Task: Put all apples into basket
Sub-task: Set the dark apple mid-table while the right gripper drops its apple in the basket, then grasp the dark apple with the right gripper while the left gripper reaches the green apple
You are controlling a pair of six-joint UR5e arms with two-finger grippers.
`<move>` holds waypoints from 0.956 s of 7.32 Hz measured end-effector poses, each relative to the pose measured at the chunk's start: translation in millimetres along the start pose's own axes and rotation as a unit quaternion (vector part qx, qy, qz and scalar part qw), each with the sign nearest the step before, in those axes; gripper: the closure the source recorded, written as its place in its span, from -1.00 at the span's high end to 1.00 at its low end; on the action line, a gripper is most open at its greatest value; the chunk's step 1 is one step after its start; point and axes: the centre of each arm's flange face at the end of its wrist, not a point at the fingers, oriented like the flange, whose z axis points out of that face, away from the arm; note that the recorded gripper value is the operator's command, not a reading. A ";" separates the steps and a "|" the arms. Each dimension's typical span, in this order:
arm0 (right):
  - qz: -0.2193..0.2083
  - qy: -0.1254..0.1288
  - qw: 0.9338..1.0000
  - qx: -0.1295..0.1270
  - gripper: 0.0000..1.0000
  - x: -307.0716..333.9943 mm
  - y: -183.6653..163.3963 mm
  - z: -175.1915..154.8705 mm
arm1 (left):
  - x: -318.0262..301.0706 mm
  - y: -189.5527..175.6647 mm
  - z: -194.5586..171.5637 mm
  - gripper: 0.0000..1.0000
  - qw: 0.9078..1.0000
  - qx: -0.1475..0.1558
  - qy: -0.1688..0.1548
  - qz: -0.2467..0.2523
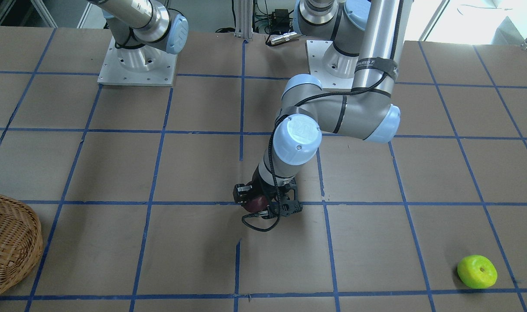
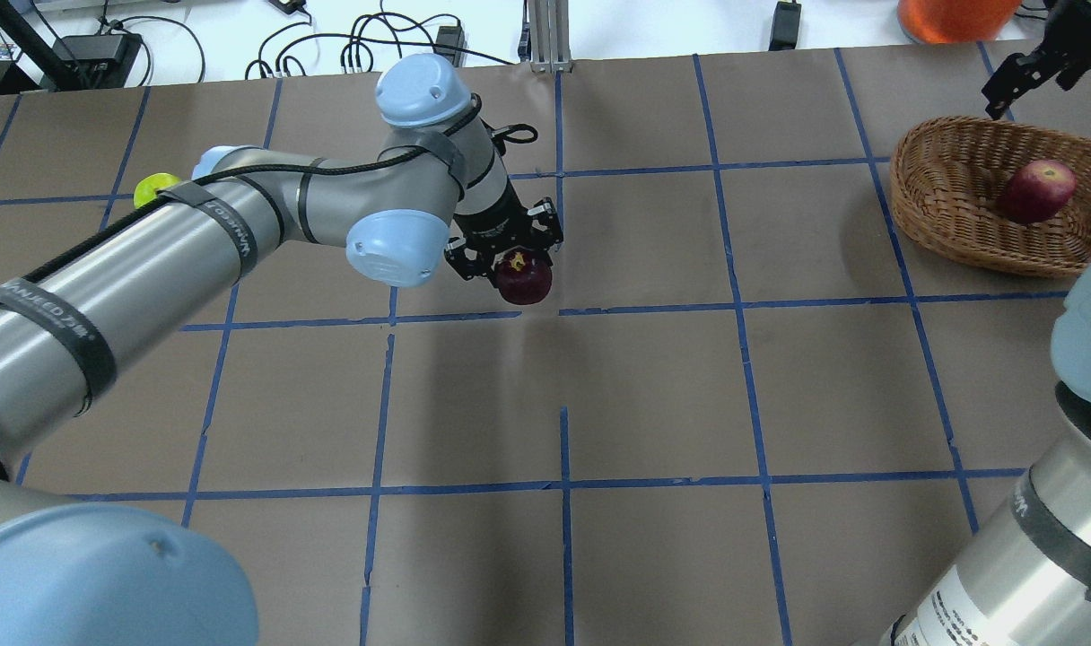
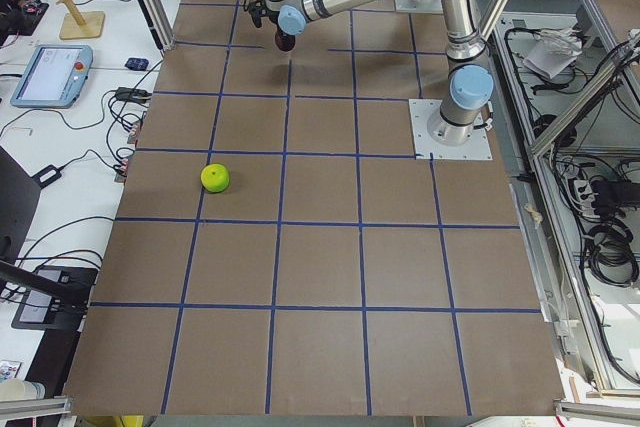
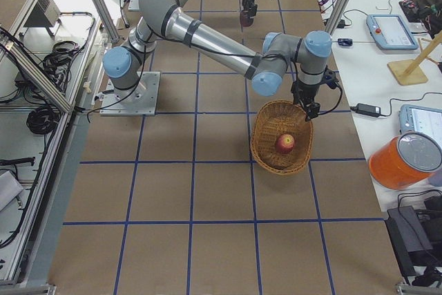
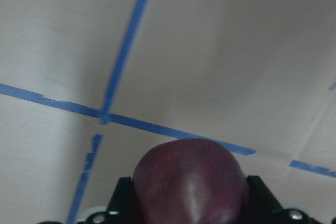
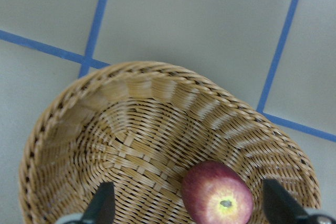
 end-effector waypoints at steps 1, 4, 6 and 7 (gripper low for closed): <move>-0.003 -0.010 1.000 -0.005 1.00 -15.2 -7.5 -4.5 | 10.1 8.7 14.8 1.00 1.000 -0.003 -0.002 0.007; 0.013 -0.043 0.998 -0.040 1.00 -68.7 -19.2 -18.7 | 16.5 13.6 0.6 1.00 1.000 0.005 -0.003 0.014; 0.036 -0.055 0.996 -0.057 1.00 -130.4 -33.0 -35.0 | 7.5 10.4 -65.6 1.00 0.999 0.006 -0.039 0.016; 0.058 -0.063 0.994 -0.066 1.00 -181.2 -42.3 -36.0 | -6.9 11.9 -102.8 1.00 0.997 0.001 -0.067 0.044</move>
